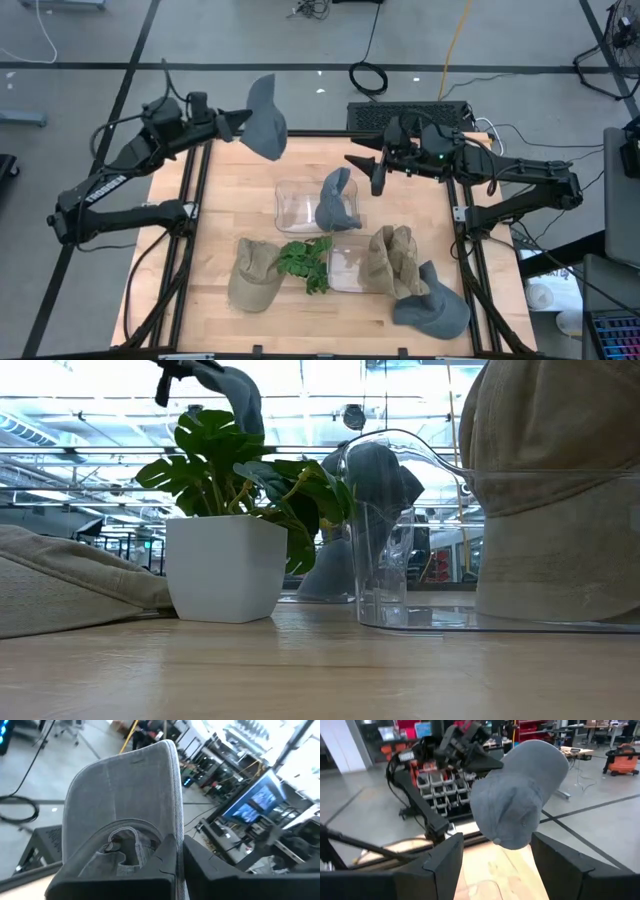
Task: Pick & Place hat
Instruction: Put the top gray cap into the top transparent bin
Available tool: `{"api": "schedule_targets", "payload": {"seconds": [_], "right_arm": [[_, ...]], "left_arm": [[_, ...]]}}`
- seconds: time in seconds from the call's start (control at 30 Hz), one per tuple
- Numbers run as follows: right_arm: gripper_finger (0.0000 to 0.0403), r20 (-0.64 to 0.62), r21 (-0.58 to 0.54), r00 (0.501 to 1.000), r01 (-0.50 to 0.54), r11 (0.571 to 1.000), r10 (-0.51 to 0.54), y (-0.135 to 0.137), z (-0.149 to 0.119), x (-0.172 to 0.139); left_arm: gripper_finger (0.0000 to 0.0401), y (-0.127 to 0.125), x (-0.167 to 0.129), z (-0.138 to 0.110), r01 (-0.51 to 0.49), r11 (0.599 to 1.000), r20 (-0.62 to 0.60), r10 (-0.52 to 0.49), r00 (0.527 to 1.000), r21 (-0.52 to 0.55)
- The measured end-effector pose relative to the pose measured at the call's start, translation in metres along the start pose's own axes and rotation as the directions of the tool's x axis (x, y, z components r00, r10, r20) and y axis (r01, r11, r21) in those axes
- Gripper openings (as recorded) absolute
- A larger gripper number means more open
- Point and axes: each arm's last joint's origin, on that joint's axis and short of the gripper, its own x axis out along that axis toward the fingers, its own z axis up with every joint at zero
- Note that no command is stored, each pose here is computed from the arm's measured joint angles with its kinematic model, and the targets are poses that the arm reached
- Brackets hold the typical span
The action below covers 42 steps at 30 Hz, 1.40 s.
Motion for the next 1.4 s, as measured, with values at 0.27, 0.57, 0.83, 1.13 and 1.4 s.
{"api": "schedule_targets", "payload": {"seconds": [0.27,0.57,0.83,1.13,1.4], "right_arm": [[0.0276,0.008,0.058,1.0,0.0,0.998,0.0,0.0,-0.001,0.001],[0.0322,-0.005,0.056,1.0,-0.001,0.998,0.001,-0.002,-0.029,0.011],[0.0324,0.214,0.099,0.976,-0.066,0.993,0.044,0.001,-0.048,0.017],[0.032,0.432,0.204,0.9,-0.168,0.964,0.066,0.002,-0.042,0.011],[0.0316,0.495,0.357,0.867,-0.268,0.895,0.062,-0.005,-0.018,0.008]], "left_arm": [[0.001,-0.008,-0.022,0.006,0.056,0.996,0.049,-0.059,0.997,0.065],[0.001,-0.015,-0.047,0.011,0.096,0.991,0.108,-0.105,0.989,0.092],[0.001,-0.024,-0.066,0.015,0.153,0.973,0.173,-0.183,0.968,0.174],[0.001,-0.047,-0.077,0.033,0.307,0.886,0.344,-0.426,0.837,0.348],[0.001,-0.06,-0.072,0.039,0.387,0.784,0.371,-0.586,0.72,0.486]]}}
